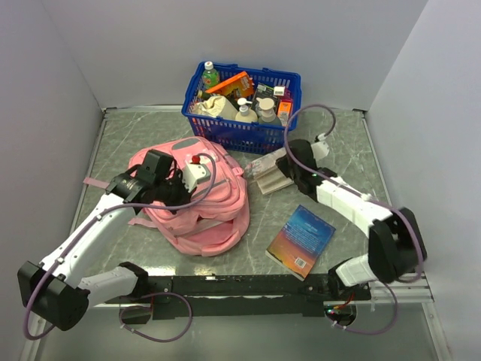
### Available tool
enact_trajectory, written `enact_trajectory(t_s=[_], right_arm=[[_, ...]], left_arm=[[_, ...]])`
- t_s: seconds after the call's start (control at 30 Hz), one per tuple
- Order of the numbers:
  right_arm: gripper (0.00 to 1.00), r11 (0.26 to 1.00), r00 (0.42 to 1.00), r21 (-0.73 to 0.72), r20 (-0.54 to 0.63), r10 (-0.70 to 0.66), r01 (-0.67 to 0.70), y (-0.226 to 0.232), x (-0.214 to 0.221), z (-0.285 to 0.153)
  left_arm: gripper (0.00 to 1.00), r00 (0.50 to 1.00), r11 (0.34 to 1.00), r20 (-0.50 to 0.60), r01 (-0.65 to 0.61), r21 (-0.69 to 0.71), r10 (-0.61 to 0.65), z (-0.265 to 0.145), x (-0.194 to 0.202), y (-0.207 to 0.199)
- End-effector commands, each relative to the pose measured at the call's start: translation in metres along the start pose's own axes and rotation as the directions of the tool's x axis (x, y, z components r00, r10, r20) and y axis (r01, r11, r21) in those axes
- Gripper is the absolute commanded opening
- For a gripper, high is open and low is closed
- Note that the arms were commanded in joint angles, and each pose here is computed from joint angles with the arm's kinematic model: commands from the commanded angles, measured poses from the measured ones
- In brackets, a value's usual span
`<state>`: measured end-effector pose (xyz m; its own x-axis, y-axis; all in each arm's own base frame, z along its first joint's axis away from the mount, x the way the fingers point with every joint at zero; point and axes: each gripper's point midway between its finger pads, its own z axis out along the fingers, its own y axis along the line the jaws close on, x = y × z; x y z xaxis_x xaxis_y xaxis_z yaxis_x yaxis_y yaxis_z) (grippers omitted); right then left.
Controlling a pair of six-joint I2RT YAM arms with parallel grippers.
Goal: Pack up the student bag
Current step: Pick up the book from the center of the board, then place the book in the student bag.
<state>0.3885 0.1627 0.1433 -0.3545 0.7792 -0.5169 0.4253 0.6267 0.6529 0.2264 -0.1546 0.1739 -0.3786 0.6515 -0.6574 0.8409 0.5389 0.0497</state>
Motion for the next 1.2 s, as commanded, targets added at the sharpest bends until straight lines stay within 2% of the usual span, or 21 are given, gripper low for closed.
enact_trajectory(t_s=[0.0,0.17,0.3,0.57,0.8,0.87,1.17], right_arm=[[0.00,0.969,0.989,-0.241,0.149,-0.015,0.051,0.081,-0.068,-0.067],[0.00,0.943,0.988,-0.323,0.153,-0.028,0.076,0.097,-0.090,-0.123],[0.00,0.934,0.995,-0.354,0.102,-0.021,0.056,0.088,-0.089,-0.162],[0.00,0.906,0.996,-0.423,-0.085,-0.039,-0.001,0.054,-0.062,-0.234],[0.00,0.889,0.957,-0.443,-0.291,-0.018,-0.118,0.025,-0.017,-0.253],[0.00,0.871,0.936,-0.466,-0.352,-0.026,-0.152,0.031,-0.003,-0.258],[0.00,0.851,0.869,-0.490,-0.487,-0.087,-0.189,0.054,0.040,-0.258]], left_arm=[[0.01,0.969,0.960,0.242,0.021,-0.280,0.050,-0.022,-0.072,0.078],[0.01,0.952,0.955,0.307,0.101,-0.278,-0.011,-0.030,-0.078,0.091],[0.01,0.934,0.957,0.356,0.131,-0.261,-0.030,-0.038,-0.090,0.096],[0.01,0.909,0.962,0.415,0.147,-0.231,-0.039,-0.043,-0.104,0.097],[0.01,0.900,0.960,0.435,0.152,-0.235,-0.036,-0.048,-0.107,0.097],[0.01,0.899,0.962,0.435,0.156,-0.225,-0.044,-0.047,-0.107,0.095],[0.01,0.886,0.971,0.464,0.138,-0.197,-0.032,-0.053,-0.109,0.084]])
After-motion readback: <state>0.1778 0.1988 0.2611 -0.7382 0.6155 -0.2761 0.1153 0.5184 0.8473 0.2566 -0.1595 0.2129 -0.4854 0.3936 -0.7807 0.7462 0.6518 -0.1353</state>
